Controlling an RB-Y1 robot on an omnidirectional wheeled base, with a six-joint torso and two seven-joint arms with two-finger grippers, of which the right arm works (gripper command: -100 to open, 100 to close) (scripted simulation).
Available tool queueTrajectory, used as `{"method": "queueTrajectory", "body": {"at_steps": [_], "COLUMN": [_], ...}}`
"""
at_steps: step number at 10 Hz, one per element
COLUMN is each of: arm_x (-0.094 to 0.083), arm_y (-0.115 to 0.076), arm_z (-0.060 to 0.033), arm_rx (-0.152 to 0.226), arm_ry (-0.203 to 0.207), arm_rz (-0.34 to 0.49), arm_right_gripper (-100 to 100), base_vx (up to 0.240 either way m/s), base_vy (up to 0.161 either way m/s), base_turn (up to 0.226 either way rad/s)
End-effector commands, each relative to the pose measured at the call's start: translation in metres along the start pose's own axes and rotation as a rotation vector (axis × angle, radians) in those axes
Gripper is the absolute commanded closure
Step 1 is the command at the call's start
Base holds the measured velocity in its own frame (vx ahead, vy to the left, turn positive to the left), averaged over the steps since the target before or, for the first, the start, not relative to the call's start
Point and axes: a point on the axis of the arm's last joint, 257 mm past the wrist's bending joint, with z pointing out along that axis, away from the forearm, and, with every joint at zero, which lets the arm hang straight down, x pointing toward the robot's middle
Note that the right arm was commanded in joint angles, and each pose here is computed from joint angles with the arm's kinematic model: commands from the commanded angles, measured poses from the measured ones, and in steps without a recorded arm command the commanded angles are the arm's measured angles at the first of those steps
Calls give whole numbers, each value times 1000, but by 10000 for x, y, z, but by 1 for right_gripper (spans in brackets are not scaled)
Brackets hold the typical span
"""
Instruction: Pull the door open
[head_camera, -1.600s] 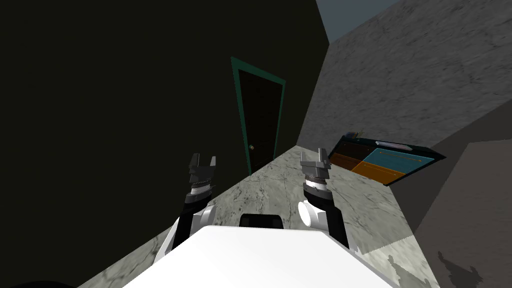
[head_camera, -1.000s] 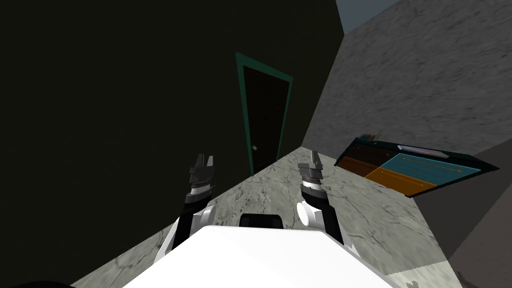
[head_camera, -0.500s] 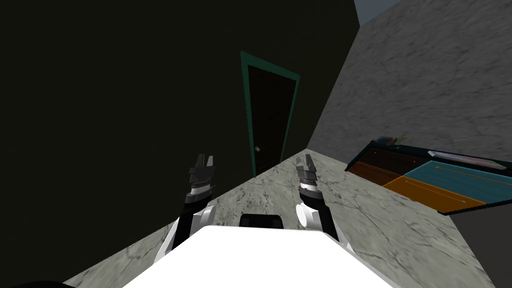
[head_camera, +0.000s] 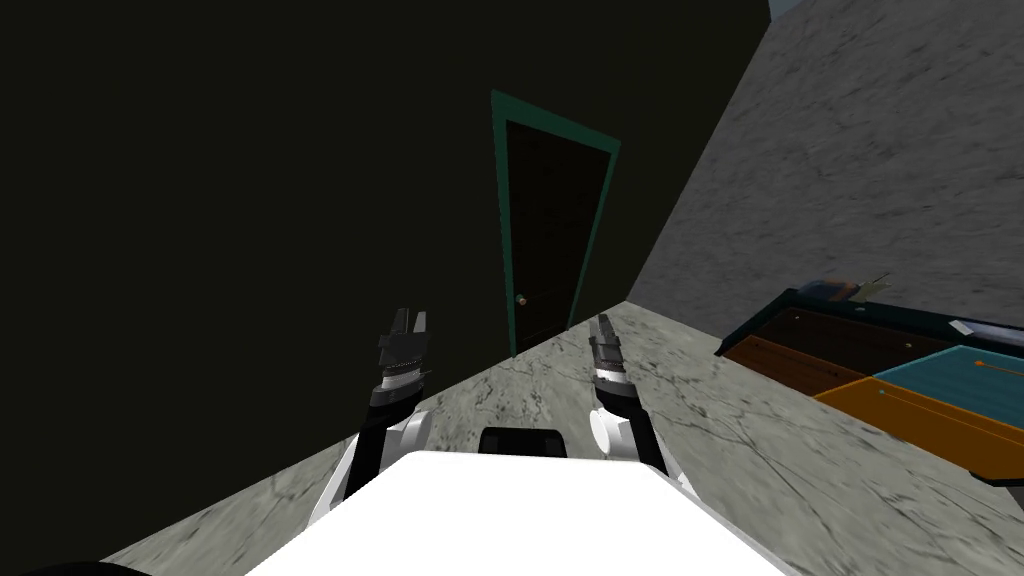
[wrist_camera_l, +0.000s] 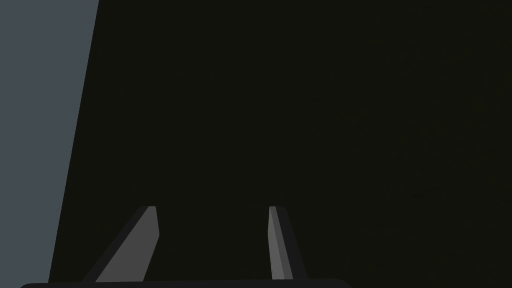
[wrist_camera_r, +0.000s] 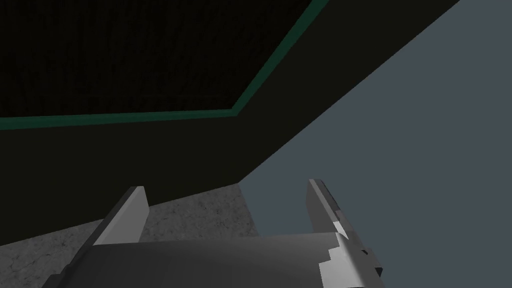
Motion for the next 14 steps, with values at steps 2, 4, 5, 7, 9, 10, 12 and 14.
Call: {"method": "queueTrajectory", "body": {"at_steps": [2,4,5,7,9,10,12,14], "arm_x": [45,66,85,104,122,139,154,179], "arm_y": [-195,-286,-377,-471,-566,-659,-752,-939], "arm_z": [-78,-115,-154,-196,-241,-287,-335,-440], "arm_rx": [34,49,64,80,95,110,125,156], "arm_ry": [18,28,37,48,59,70,82,106], "arm_rz": [-74,-115,-145,-188,-226,-264,-303,-371], "arm_right_gripper": [-100,-100,-100,-100,-100,-100,-100,-100], "base_vx": [61,57,72,62,73,50,75,61], "base_vy": [0,-8,-8,-1,-9,-14,-7,-11], "base_turn": [129,82,157,83,119,88,128,139]}}
